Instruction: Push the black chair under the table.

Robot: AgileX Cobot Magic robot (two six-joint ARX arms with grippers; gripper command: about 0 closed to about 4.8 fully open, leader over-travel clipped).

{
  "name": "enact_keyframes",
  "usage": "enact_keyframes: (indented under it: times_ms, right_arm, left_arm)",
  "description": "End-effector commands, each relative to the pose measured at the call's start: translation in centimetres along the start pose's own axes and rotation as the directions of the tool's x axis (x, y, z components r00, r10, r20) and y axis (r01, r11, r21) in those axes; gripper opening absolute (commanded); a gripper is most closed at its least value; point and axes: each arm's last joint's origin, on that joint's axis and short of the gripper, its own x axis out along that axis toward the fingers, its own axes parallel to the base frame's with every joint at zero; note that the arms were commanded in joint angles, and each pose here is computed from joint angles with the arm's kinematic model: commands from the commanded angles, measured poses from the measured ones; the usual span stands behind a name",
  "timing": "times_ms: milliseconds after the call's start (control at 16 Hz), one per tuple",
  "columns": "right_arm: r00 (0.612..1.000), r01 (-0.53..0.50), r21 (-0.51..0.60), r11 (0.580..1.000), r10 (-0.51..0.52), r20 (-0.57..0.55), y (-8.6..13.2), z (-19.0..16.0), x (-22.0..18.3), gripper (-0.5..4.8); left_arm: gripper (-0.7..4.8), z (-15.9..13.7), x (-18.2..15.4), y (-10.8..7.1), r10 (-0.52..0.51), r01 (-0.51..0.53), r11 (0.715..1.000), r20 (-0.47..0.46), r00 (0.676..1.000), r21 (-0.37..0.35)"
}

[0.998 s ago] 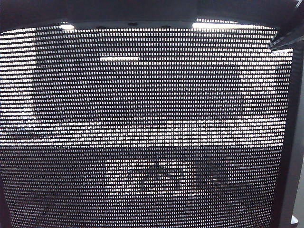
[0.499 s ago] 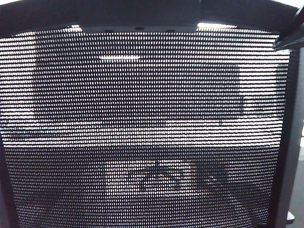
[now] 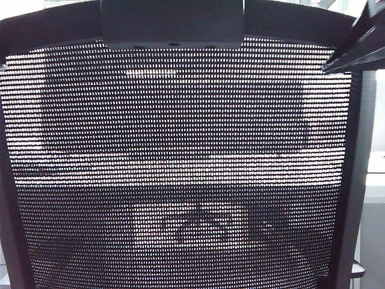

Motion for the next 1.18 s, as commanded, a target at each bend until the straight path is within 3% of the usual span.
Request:
enact_keyframes:
  times_ms: [62,748,1185]
  right_arm:
    - [0.994,0.040,0.008,0.999,-0.041,0.098,-0.8,1.3,0.9,-0.05]
    - [0.990,0.022,0.008,1.000,-0.022,0.140,-1.9,2.2,2.6,-0.05]
    - [0.989,0.025,-0.037,0.999,-0.020,0.145,-1.7,4.6,5.1,-0.05]
  left_arm:
    - [-0.06,1.1,0.6,0.3,0.068,-0.072,0.997,0.111,0.992,0.032]
    - [-0.06,2.3,3.4,1.6,0.067,-0.074,0.996,0.144,0.987,0.040]
    - [-0.06,2.6,5.1,2.5,0.068,-0.074,0.996,0.145,0.987,0.040]
